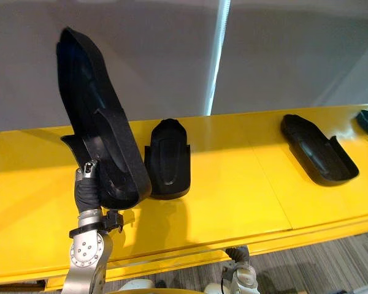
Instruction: Walk over and take plastic housings, then place them on the shelf
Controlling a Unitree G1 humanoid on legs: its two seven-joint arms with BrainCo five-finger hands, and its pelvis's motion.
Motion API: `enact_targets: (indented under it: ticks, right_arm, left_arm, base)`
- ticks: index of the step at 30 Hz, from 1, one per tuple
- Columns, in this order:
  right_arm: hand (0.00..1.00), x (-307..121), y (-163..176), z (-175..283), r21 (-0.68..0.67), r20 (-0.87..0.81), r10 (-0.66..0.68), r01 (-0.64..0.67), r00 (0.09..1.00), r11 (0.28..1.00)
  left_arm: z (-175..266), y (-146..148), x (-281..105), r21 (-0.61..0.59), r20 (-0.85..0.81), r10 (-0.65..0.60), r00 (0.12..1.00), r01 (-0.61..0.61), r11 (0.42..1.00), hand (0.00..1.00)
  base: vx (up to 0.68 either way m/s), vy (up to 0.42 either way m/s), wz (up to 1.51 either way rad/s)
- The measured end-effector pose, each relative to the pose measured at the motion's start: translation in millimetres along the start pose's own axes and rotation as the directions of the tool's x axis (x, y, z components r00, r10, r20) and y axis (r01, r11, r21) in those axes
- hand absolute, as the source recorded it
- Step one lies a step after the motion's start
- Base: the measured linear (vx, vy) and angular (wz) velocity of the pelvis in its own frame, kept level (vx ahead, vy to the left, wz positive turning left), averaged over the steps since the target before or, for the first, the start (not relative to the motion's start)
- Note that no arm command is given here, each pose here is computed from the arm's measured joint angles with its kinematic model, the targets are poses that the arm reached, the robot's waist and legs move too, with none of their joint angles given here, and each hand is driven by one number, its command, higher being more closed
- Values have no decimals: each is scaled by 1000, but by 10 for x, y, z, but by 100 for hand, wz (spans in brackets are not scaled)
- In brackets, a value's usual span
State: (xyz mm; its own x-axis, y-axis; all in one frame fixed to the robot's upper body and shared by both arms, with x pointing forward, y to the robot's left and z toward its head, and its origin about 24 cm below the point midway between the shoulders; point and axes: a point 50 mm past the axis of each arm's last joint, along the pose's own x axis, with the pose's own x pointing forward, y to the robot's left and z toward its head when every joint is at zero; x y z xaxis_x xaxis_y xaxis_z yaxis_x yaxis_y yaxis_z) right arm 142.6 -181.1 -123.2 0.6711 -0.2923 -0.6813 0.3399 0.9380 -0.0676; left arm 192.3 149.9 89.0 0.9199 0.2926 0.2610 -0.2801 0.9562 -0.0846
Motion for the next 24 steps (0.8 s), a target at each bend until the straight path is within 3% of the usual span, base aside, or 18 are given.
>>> enact_targets:
  ticks: [15,22,24]
  right_arm:
    - [0,-32,-47,-141,7,-52,-23,24,998,1000]
    - [0,-35,-340,-172,-16,-60,-113,112,992,994]
    - [0,-65,-247,-270,5,-107,-98,99,989,995]
  left_arm:
    - [-49,12,-6,19,-17,33,999,-33,999,100]
    - [-29,-35,-17,-13,-2,18,1000,-18,1000,100]
    - [-39,6,12,5,2,25,1000,-25,1000,100]
  base:
    - [-40,-42,23]
    - [-87,384,11]
    - [-66,602,17]
